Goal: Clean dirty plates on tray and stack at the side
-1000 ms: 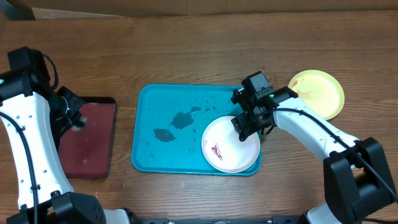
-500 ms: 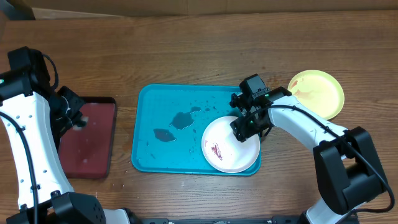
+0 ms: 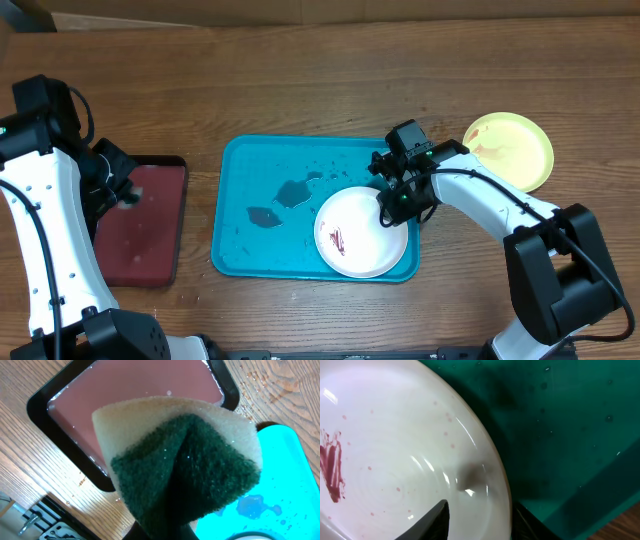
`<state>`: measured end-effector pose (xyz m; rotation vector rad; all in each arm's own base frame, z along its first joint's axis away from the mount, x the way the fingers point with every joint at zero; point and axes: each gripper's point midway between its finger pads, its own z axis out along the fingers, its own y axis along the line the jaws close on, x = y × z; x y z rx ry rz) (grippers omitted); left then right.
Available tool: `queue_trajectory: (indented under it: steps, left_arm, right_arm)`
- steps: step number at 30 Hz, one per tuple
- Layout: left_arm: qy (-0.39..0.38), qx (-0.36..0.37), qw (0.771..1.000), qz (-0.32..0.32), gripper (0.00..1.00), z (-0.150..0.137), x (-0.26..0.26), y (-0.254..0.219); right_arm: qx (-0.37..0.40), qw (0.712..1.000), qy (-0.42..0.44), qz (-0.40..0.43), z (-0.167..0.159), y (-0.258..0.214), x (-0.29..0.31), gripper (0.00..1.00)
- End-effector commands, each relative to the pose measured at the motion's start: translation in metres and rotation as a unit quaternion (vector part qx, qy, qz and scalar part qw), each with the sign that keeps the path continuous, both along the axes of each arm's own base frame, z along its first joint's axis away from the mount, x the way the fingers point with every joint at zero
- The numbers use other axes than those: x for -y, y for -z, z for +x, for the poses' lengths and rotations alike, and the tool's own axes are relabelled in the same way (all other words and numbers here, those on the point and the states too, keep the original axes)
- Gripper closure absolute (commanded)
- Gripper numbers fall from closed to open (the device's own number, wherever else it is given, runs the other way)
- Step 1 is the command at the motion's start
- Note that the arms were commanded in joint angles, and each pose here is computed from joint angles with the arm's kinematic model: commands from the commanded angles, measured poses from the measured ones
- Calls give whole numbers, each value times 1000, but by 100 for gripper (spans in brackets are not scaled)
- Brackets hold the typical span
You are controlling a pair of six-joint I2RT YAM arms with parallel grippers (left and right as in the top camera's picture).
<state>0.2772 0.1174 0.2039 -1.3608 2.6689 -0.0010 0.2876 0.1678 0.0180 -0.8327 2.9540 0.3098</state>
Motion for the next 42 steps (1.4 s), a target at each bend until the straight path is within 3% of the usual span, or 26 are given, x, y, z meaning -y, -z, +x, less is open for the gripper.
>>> queue_trajectory:
  steps: [1,9,18,21,27,36,42]
  left_arm:
    - [5,0,1000,-4,96,0,0,2]
    - [7,4,1000,-13,96,2,3,2]
    - [155,79,979,-109,95,28,52,-5]
    - [200,85,967,-132,96,31,74,-3]
    - [288,59,944,-150,96,29,130,14]
    - [413,45,896,-156,96,21,220,54]
    - [420,23,895,-149,96,8,249,87]
  right_arm:
    - [-11,1000,11,2,-6,7,2,58]
    - [-14,999,52,3,-8,17,4,59]
    - [-38,990,117,66,-5,10,-19,82]
    - [-42,982,162,85,1,8,-26,96]
    - [-48,960,253,106,11,4,-42,96]
    - [-31,960,263,96,5,5,-63,96]
    - [-12,963,251,101,5,3,-77,96]
